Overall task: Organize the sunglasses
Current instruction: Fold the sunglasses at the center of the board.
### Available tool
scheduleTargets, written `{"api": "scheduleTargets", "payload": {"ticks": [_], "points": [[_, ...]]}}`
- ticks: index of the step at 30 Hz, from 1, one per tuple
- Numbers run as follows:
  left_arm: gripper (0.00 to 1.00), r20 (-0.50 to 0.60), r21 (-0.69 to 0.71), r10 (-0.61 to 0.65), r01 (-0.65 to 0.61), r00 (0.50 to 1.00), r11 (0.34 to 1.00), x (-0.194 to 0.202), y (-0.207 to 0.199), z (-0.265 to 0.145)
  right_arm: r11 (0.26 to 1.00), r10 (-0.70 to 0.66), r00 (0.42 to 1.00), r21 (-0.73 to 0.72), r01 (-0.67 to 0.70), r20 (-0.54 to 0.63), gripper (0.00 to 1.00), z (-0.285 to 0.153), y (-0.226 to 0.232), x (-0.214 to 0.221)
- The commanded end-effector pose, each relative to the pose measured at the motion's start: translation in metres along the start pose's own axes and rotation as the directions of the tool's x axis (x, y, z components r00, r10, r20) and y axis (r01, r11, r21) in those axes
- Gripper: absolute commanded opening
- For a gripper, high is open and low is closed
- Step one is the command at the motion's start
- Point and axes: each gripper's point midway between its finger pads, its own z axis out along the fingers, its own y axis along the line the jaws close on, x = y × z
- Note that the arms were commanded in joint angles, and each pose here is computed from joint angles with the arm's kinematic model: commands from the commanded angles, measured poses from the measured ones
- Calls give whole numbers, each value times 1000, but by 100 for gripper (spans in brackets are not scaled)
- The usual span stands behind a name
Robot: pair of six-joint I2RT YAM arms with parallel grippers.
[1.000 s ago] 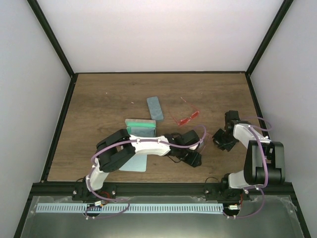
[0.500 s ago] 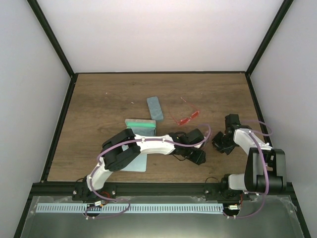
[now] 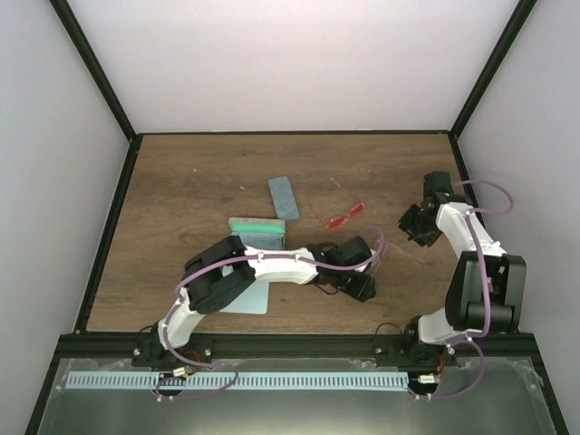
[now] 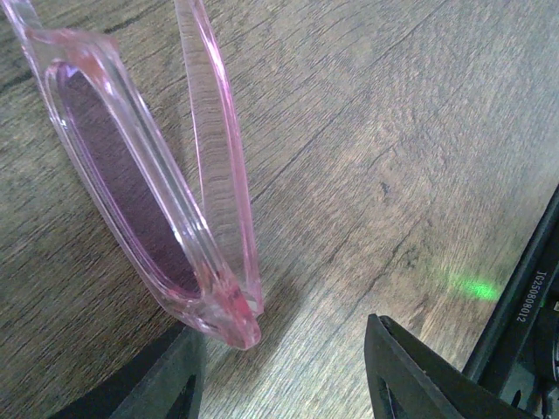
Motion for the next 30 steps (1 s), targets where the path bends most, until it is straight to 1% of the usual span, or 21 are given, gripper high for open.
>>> {"api": "scheduleTargets", "payload": {"ticks": [1, 5, 13, 22, 27, 30], "points": [[53, -73, -116, -48, 39, 996, 992, 23, 35, 6, 998, 18, 1000, 54, -19, 10, 35, 5, -13, -23], [53, -71, -112, -41, 33, 997, 993, 20, 33, 6, 993, 31, 999, 114, -27, -37, 33, 25, -26, -22], [53, -72, -100, -11, 4, 997, 995, 14, 34, 9, 990, 49, 995, 137, -38, -83, 30, 40, -44, 5], [53, -91, -85, 10, -18, 996, 996, 11, 35, 17, 991, 76, 989, 116, -61, -128, 28, 46, -53, 35], [53, -94, -74, 16, -23, 995, 997, 9, 33, 18, 993, 84, 988, 98, -72, -132, 27, 44, -53, 42], [53, -96, -76, 21, -28, 995, 997, 9, 33, 18, 993, 82, 989, 92, -71, -119, 27, 42, -51, 38]]}}
